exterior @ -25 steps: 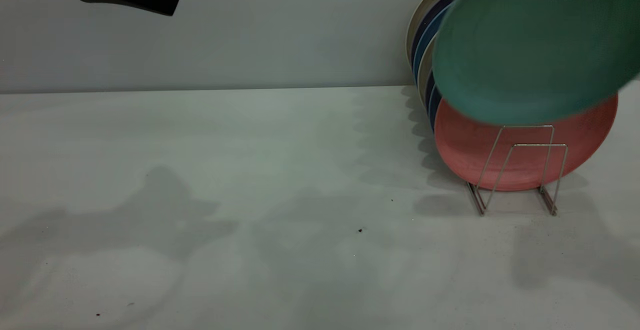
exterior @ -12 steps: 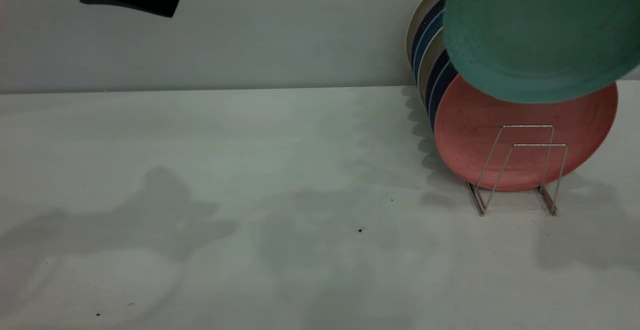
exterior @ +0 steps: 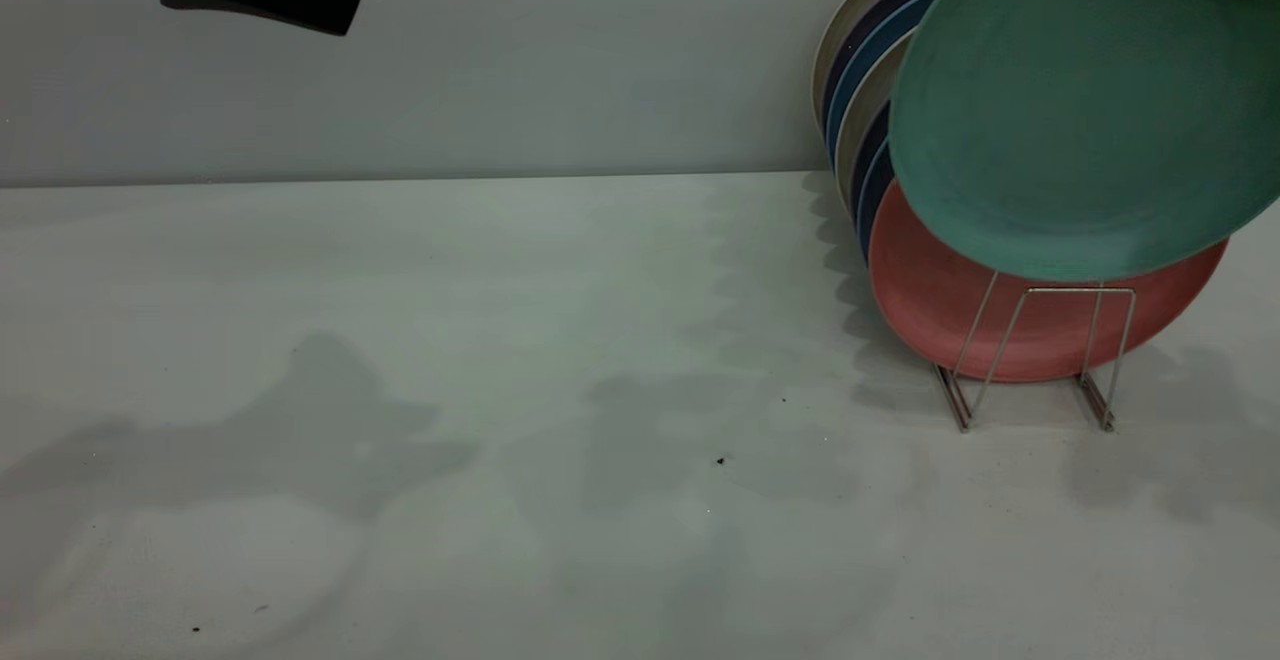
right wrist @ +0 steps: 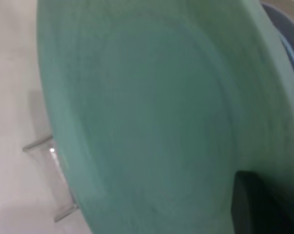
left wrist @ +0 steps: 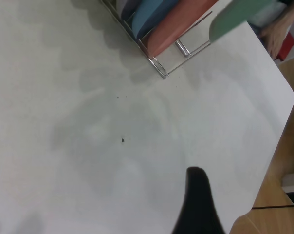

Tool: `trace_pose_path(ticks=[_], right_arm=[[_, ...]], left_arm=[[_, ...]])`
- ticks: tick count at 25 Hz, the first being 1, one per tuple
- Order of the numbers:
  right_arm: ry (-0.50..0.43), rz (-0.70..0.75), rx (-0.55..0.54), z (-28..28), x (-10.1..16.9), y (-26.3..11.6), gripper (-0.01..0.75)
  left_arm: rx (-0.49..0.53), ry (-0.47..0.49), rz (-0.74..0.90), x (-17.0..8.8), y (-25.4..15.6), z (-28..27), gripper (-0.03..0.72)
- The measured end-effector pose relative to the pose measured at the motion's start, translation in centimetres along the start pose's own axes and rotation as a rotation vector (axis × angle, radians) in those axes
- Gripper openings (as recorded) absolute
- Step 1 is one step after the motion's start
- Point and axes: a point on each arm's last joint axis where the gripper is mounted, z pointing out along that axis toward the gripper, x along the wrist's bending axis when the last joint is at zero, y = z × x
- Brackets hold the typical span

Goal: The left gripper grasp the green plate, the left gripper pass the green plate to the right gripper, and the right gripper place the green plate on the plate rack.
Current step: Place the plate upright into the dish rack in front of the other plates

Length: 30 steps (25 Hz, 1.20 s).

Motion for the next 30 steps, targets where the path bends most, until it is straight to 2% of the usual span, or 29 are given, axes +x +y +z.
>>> trace_pose_path(ticks=[9,15,30], right_arm=[[-0.008,0.001,-0.024,0.0,-0.1,0.2,0.064],[0.025,0.004,-0.013,1.0,0.6,-0.5,0.064],[-0.003,0.062,-0.026,1.4,0.4,-0.6,0.065]], left_arm=[[-0.002,0.004,0.0,0.0,0.0,0.0,0.574],[-0.003,0.006,0.0,0.1,0.0,0.0,0.574],[-0.007,0.012,-0.002,0.1,0.1,0.0,0.574]])
